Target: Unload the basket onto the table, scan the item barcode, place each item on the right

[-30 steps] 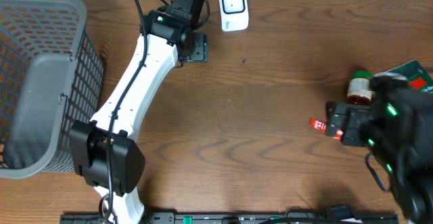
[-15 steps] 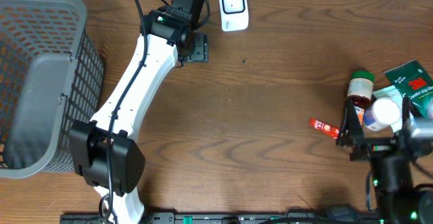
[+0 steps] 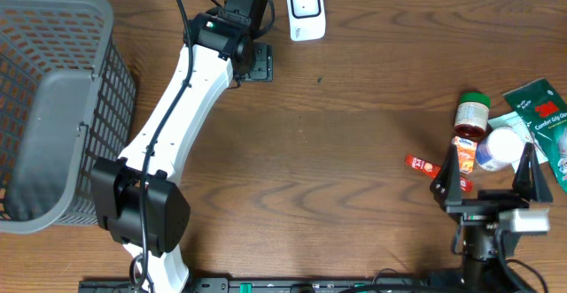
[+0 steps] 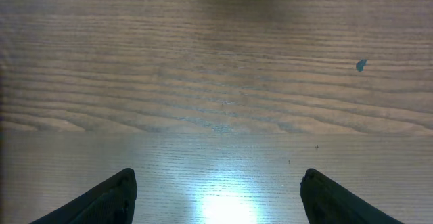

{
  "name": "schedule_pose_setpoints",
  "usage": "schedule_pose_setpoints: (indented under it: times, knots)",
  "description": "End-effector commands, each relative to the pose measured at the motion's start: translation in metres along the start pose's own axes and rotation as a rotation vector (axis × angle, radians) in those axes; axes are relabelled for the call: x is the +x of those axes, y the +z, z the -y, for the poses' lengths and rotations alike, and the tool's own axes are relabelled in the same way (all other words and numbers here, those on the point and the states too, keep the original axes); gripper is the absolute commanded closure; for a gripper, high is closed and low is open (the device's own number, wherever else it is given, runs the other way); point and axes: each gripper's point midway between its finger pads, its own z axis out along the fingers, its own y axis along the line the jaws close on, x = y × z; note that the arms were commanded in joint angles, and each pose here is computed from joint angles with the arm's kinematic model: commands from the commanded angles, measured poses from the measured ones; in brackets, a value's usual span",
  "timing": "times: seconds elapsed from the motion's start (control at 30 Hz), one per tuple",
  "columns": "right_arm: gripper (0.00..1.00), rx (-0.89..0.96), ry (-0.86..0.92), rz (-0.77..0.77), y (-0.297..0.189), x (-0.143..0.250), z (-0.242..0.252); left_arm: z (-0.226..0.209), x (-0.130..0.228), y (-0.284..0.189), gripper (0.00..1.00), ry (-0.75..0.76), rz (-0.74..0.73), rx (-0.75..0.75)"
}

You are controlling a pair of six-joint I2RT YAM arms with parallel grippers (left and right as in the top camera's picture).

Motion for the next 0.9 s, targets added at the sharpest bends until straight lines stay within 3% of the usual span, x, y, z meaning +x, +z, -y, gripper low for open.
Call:
schedule_pose_setpoints:
  times: [0.0, 0.13, 0.43, 0.73, 0.87]
  knots:
    - [0.01, -0.031, -0.029, 0.044, -0.007, 0.008, -0.005, -0.001, -0.002, -0.006, 0.23, 0.001, 0.012, 0.004]
    - [0.01, -0.045, -0.038, 0.061, -0.011, 0.022, -0.007, -0.001, -0.002, -0.006, 0.22, 0.001, 0.012, 0.003]
    - [0.01, -0.051, -0.035, -0.083, -0.017, 0.079, -0.007, -0.001, -0.002, -0.006, 0.23, 0.001, 0.012, 0.003]
    - [0.01, -0.066, -0.009, -0.541, -0.052, 0.185, -0.009, -0.001, -0.002, -0.006, 0.23, 0.001, 0.012, 0.003]
    - [0.01, -0.065, -0.006, -0.634, -0.064, 0.204, -0.009, -0.001, -0.002, -0.006, 0.23, 0.001, 0.012, 0.004]
